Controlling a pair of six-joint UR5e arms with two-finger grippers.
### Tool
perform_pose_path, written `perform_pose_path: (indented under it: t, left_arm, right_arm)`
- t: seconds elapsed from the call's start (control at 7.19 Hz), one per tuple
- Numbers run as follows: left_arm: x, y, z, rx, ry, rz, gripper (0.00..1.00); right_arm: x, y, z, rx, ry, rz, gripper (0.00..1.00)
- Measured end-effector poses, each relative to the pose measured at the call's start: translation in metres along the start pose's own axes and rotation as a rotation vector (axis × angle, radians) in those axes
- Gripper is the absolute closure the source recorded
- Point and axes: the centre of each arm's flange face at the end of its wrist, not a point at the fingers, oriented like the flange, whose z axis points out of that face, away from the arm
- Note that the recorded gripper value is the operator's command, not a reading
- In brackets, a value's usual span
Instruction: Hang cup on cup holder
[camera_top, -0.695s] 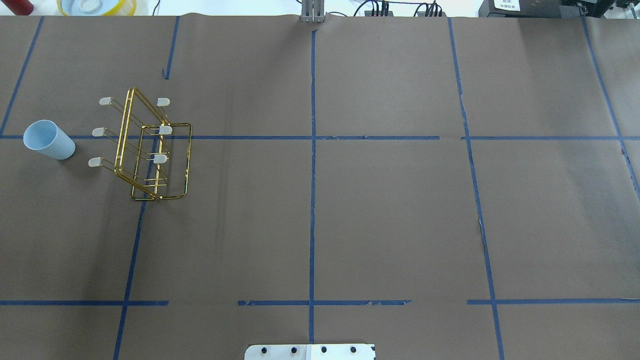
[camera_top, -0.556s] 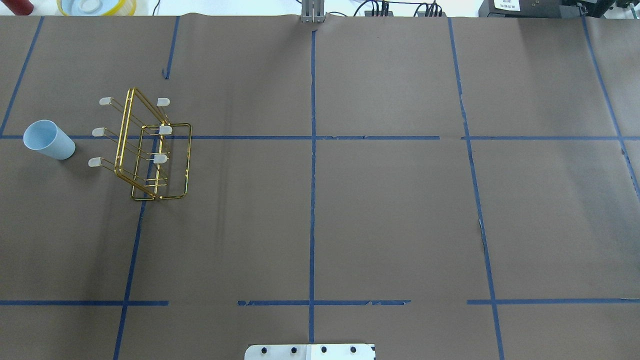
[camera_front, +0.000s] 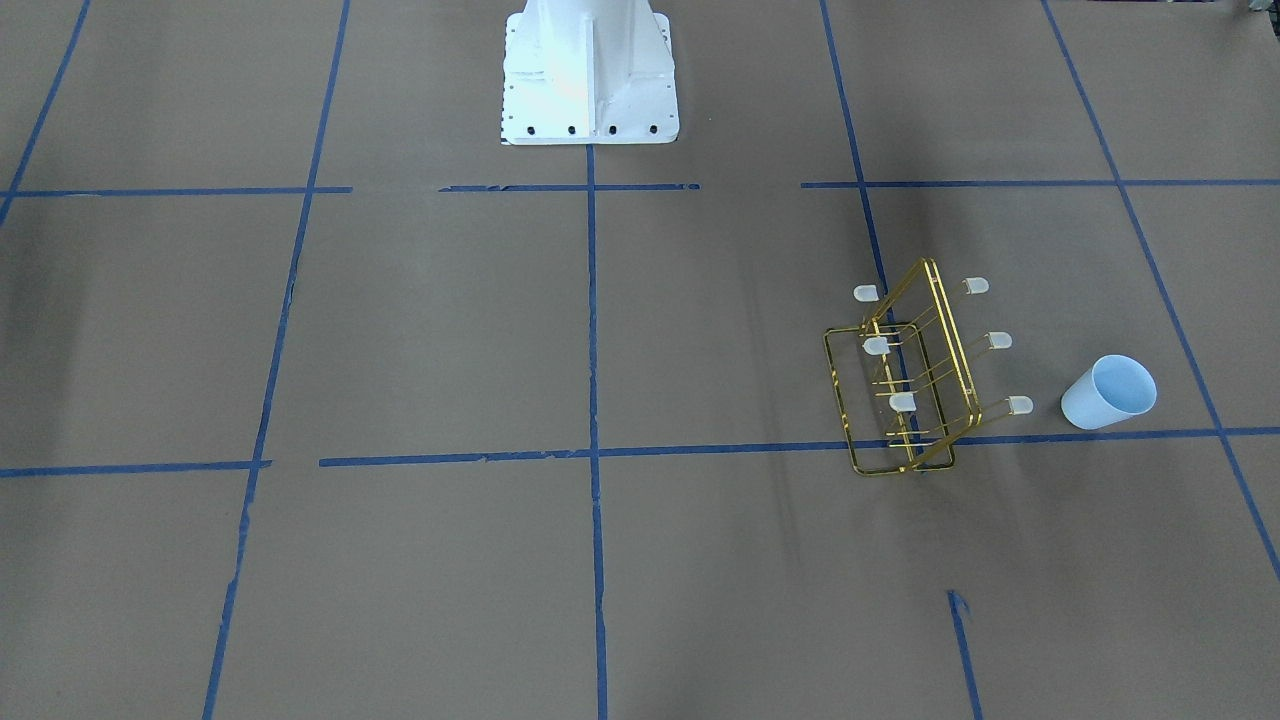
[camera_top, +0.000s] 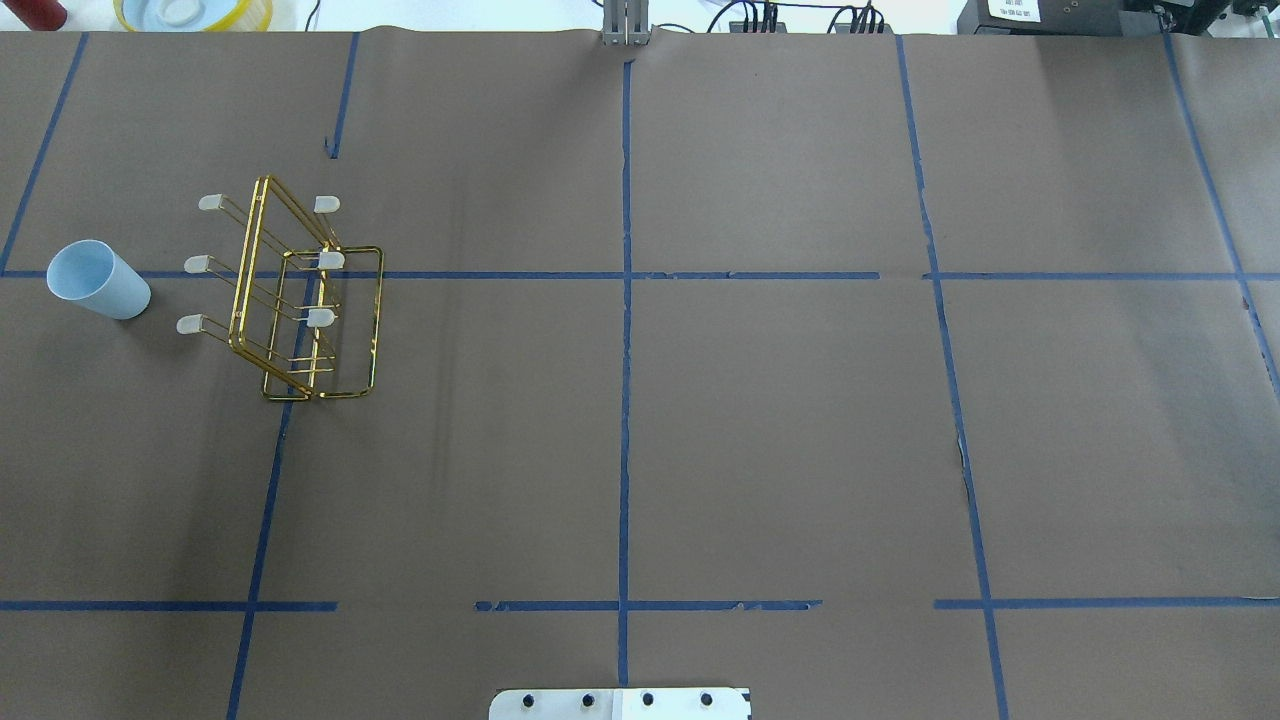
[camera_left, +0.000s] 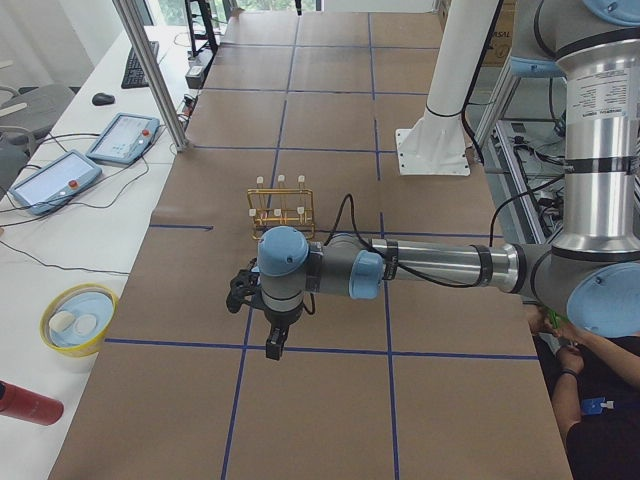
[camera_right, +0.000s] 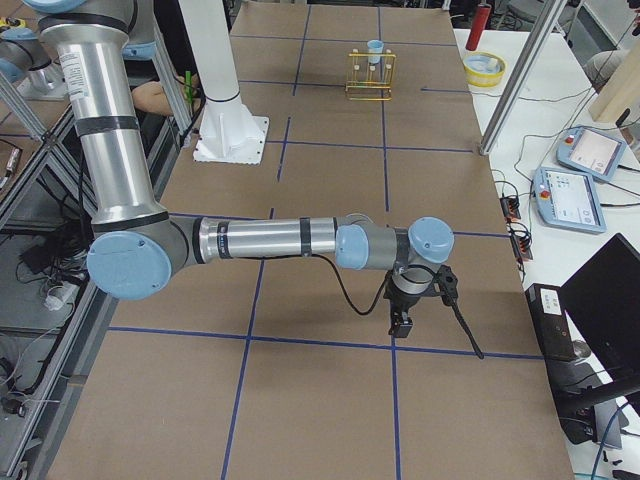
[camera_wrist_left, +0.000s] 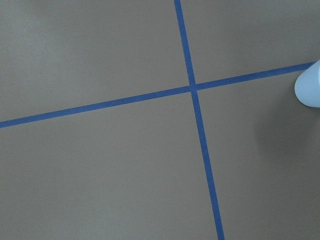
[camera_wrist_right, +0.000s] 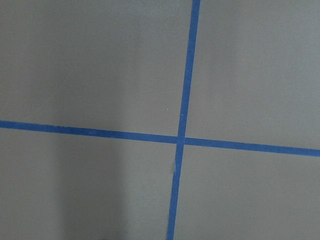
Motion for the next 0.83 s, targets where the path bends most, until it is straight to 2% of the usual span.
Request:
perform_pose_path:
  t: [0.42, 0.83]
  left_arm:
    - [0.022, -0.013, -0.026, 0.058, -0.003, -0.037, 0.0]
    - [0.051, -0.028, -0.048, 0.202, -0.021, -0.105, 0.0]
  right_arm:
    - [0.0, 0.0, 0.0, 0.001, 0.0, 0.0, 0.0]
    - [0.0, 0.0, 0.0, -0.001, 0.0, 0.0, 0.0]
